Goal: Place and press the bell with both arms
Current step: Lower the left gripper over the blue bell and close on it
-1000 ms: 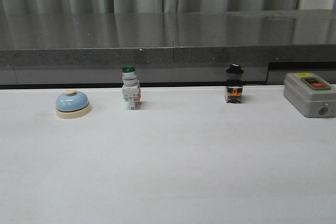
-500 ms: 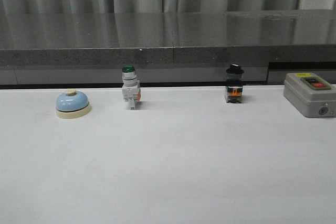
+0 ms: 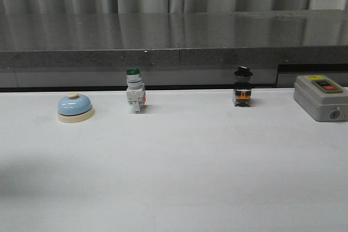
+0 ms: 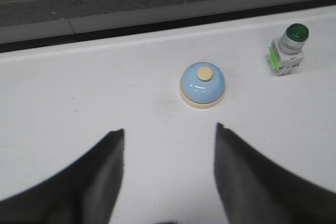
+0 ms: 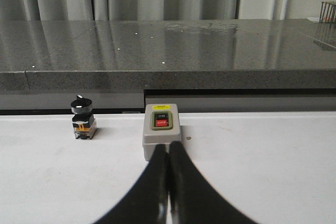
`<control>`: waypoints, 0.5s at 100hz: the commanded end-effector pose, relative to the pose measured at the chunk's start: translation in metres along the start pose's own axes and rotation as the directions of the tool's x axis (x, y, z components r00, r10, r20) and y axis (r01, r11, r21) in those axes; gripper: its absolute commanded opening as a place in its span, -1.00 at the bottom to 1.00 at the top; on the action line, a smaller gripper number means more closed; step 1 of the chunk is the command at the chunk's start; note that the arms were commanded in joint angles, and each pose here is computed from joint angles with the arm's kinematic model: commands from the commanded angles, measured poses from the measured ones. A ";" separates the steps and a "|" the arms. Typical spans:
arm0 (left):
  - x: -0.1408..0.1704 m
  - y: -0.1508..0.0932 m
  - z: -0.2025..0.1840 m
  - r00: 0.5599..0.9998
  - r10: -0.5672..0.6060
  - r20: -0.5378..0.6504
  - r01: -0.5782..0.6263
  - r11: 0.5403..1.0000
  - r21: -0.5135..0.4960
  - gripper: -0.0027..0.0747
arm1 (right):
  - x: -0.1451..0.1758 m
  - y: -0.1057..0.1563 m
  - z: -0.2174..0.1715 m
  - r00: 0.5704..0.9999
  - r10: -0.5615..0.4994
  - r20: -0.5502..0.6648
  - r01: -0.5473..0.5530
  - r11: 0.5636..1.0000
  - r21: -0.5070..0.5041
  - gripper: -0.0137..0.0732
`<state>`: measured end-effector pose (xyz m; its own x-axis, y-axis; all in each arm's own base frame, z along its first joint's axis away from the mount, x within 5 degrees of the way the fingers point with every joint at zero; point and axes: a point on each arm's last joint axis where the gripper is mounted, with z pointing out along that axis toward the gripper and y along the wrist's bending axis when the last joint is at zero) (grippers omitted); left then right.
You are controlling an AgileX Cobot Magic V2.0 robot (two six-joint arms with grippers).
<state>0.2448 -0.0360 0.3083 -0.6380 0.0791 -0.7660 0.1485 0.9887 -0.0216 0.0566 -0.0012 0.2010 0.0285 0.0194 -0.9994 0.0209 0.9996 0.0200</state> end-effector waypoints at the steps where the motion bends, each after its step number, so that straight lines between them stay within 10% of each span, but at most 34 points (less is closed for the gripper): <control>1: -0.025 -0.006 0.007 0.996 0.004 0.091 -0.006 1.000 0.019 0.59 | -0.013 0.000 -0.002 0.993 -0.014 0.114 0.014 1.000 -0.001 -0.82; 50: -0.062 -0.027 0.108 0.979 -0.019 -0.205 0.038 0.995 0.091 0.64 | -0.013 0.000 -0.002 0.993 -0.014 0.114 0.014 1.000 -0.001 -0.82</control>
<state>0.3483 -0.0712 0.2697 -0.8187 0.0920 -0.5669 0.1735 0.9806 -0.0914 0.0566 -0.0012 0.2010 0.0285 0.0194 -0.9994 0.0209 0.9996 0.0200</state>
